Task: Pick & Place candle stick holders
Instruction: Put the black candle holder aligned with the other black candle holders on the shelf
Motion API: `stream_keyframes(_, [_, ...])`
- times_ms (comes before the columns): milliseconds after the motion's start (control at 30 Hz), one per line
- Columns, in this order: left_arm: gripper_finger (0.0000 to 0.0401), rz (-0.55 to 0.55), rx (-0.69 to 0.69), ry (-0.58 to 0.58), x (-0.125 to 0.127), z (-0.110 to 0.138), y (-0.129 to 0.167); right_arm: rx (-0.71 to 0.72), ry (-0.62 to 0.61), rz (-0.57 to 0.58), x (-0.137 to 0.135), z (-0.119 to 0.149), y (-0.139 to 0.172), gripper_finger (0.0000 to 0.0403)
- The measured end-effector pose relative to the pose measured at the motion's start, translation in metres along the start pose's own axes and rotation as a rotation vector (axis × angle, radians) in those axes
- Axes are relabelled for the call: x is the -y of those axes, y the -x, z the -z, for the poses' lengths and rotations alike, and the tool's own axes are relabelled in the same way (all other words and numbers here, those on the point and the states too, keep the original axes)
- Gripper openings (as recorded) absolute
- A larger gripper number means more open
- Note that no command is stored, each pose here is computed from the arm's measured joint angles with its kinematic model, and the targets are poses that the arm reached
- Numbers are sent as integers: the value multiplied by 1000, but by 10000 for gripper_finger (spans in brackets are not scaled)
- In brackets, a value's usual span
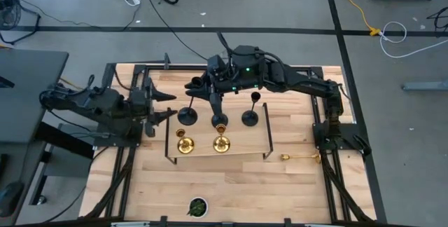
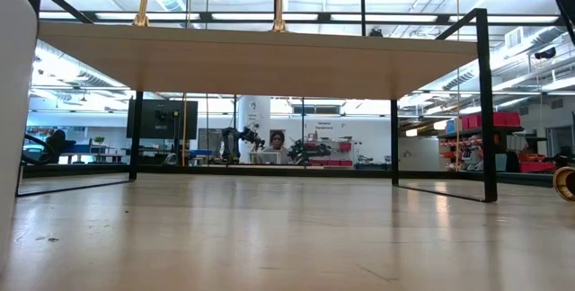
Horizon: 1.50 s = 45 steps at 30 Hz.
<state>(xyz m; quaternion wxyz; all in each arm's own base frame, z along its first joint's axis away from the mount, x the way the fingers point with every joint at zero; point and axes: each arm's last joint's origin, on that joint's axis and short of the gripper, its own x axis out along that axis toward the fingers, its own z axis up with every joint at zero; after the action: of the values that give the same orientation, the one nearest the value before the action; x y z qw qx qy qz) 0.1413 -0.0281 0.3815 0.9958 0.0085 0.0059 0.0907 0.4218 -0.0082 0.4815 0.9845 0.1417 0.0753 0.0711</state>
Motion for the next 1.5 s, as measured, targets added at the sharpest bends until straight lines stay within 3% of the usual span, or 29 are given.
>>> stream_keyframes(133, [222, -17, -7, -3, -1, 2, -13, 1, 18, 2, 0, 0, 0, 84])
stream_keyframes(400, [222, 81, -13, -2, -2, 6, -34, -21, 16, 8, 1, 3, -1, 84])
stream_keyframes(933, [218, 48, 0, 37, -17, 11, -63, -29, 22, 10, 1, 4, -1, 83])
stream_keyframes(1100, [163, 84, -6, 61, -21, 12, -65, -31, 23, 10, 1, 4, -2, 83])
stream_keyframes(1300, [25, 96, -4, 76, -25, 11, -65, -30, 25, 18, 2, 4, -1, 90])
stream_keyframes(1500, [12, 84, -10, 78, -26, 12, -65, -38, 9, 11, 1, 4, -1, 124])
